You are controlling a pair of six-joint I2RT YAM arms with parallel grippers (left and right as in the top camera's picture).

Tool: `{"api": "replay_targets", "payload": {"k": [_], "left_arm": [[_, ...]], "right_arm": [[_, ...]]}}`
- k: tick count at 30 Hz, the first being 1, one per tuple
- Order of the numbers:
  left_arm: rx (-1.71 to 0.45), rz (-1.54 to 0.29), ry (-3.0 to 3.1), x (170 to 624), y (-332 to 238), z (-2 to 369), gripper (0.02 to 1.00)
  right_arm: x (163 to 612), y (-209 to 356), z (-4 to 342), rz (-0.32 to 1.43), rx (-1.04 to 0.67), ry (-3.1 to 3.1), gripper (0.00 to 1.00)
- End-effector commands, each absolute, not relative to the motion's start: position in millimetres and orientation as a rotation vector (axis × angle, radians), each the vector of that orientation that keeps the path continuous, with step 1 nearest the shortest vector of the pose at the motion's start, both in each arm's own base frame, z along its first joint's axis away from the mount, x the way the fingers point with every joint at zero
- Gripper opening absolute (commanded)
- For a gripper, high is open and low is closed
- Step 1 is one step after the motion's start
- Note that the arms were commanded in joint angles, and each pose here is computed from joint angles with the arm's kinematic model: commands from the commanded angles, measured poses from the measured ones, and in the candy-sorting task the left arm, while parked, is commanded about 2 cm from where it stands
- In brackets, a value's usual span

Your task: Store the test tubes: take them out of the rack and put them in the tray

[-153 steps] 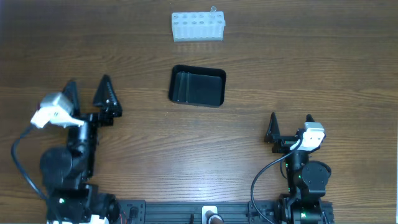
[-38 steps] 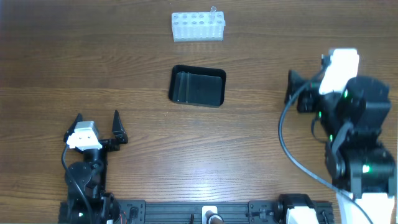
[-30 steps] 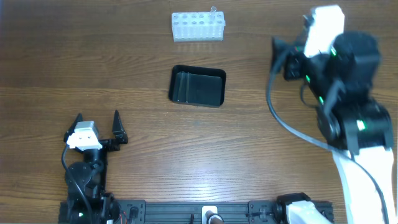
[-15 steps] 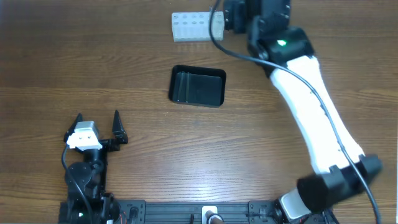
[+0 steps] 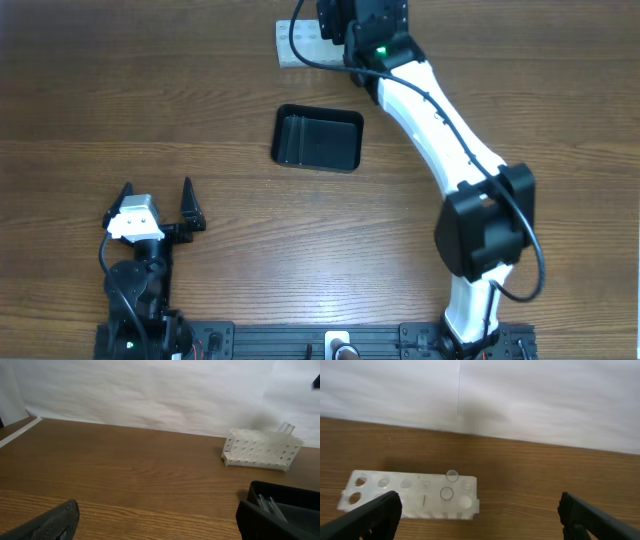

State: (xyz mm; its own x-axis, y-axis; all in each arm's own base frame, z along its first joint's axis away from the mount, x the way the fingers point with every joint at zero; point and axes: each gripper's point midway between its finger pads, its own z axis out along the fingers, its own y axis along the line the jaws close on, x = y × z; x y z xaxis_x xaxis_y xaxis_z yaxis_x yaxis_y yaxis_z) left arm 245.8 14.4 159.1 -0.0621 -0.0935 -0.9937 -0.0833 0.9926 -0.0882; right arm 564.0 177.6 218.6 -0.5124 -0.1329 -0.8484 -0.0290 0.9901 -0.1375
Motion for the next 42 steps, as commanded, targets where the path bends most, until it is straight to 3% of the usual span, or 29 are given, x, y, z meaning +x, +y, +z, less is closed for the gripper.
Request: {"api": "replay_targets", "payload": {"k": [1, 7, 19, 35, 42], "left_arm": [[-0.121, 0.005, 1.635, 245.8, 14.8, 158.2, 0.998], [-0.121, 0.005, 1.635, 245.8, 14.8, 158.2, 0.998], [-0.121, 0.005, 1.635, 245.8, 14.8, 158.2, 0.998], [-0.121, 0.005, 1.635, 245.8, 14.8, 158.2, 0.998], [-0.121, 0.005, 1.635, 245.8, 14.8, 158.2, 0.998]], "right_arm": [[573.8, 191.8, 197.1, -0.114, -0.087, 2.114, 0.993], [584.8, 202.1, 167.3, -0.106, -0.088, 2.118, 0.993], [607.9, 214.0, 141.4, -0.118, -0.119, 2.092, 0.993], [617.9, 213.9, 135.9, -0.108, -0.039, 2.083, 0.864], [613.5, 212.4, 127.7, -0.125, -0.052, 2.117, 0.855]]}}
